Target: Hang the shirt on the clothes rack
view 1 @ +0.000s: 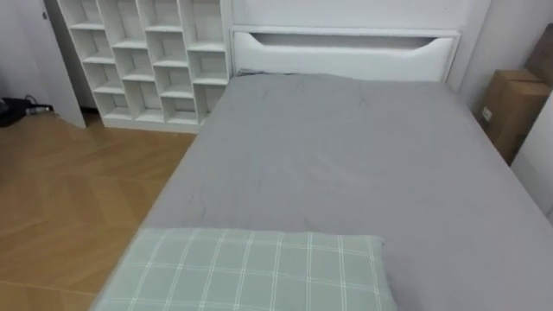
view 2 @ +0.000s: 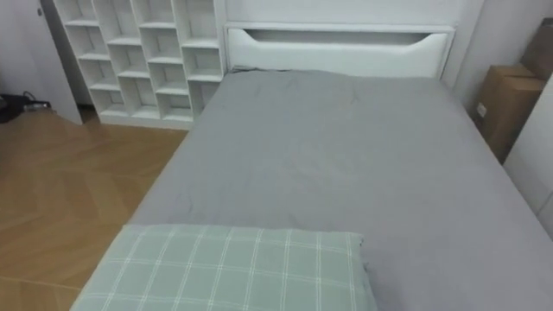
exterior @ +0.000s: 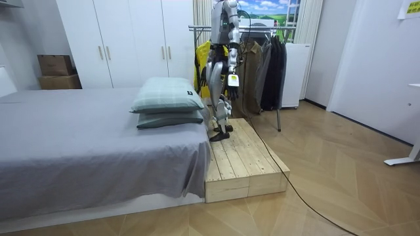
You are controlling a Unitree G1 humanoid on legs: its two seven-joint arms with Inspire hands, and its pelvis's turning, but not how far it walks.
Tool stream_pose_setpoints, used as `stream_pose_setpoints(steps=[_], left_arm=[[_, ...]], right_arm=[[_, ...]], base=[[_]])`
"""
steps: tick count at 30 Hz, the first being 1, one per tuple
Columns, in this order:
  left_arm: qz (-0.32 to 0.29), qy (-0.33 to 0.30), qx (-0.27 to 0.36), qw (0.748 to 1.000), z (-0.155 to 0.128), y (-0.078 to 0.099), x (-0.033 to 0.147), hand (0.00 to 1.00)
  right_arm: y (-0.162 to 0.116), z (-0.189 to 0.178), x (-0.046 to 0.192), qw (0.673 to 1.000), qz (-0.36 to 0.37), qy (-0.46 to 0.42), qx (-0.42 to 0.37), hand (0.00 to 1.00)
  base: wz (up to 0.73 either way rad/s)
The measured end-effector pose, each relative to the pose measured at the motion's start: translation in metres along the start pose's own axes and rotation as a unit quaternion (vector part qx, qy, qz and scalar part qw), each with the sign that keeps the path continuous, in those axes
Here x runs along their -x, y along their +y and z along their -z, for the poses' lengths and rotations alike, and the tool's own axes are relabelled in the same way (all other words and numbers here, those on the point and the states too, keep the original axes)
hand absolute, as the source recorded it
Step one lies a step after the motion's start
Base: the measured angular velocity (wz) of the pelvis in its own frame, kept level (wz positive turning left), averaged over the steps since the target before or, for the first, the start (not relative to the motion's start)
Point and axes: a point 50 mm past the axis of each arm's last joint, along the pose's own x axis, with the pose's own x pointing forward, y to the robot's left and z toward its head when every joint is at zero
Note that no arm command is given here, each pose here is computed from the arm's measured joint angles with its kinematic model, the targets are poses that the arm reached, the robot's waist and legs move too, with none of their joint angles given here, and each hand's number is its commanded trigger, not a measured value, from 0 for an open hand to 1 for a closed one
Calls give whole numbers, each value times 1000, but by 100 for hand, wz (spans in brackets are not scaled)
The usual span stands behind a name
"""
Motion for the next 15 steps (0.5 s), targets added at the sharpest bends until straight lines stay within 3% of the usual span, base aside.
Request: stream_pose_setpoints(steps=[15], left_arm=[[13,6,-16,1000,-6,-3,-1,0]], right_arm=[[2,0,0,999,2,2,-43,0]], base=[[-17]])
